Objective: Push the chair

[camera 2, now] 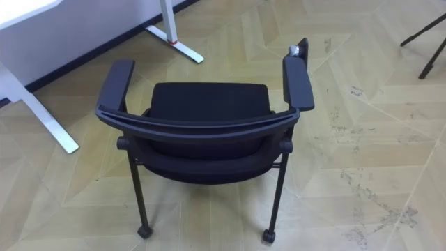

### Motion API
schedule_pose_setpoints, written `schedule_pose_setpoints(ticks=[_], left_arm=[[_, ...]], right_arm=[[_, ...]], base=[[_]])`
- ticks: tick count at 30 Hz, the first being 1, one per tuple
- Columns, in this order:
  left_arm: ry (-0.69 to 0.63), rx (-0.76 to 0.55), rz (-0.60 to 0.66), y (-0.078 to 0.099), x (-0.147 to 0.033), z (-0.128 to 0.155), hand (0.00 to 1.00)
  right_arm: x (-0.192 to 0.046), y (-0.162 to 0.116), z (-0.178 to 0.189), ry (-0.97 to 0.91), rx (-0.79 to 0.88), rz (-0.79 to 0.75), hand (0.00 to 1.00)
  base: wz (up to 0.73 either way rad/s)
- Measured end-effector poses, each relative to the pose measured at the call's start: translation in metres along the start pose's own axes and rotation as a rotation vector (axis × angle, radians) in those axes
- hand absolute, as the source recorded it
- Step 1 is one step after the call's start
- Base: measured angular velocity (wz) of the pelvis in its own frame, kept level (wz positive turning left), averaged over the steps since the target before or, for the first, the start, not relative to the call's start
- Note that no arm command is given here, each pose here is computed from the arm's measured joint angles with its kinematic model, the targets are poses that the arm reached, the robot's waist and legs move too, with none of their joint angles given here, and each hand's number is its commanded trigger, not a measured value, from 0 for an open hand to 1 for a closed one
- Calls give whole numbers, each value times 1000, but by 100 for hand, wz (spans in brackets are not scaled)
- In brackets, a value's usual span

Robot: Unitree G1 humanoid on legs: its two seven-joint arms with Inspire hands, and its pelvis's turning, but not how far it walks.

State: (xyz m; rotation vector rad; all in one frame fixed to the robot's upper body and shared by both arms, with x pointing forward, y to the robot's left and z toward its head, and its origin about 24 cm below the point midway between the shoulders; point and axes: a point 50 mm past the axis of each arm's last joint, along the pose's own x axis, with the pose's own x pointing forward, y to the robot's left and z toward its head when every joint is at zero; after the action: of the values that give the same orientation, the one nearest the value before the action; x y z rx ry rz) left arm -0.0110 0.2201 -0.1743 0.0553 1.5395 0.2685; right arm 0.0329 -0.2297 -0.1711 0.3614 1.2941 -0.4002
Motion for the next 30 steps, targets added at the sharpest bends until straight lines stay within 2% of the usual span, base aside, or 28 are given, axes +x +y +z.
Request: schedule_pose_setpoints(ticks=[20,30], left_arm=[[-24,-23,31,2,0,2,0],[13,-213,104,5,0,-4,0]], right_arm=[[0,2,1,-28,-12,15,0],[0,1,3,-29,-8,-18,0]], base=[[0],[0]])
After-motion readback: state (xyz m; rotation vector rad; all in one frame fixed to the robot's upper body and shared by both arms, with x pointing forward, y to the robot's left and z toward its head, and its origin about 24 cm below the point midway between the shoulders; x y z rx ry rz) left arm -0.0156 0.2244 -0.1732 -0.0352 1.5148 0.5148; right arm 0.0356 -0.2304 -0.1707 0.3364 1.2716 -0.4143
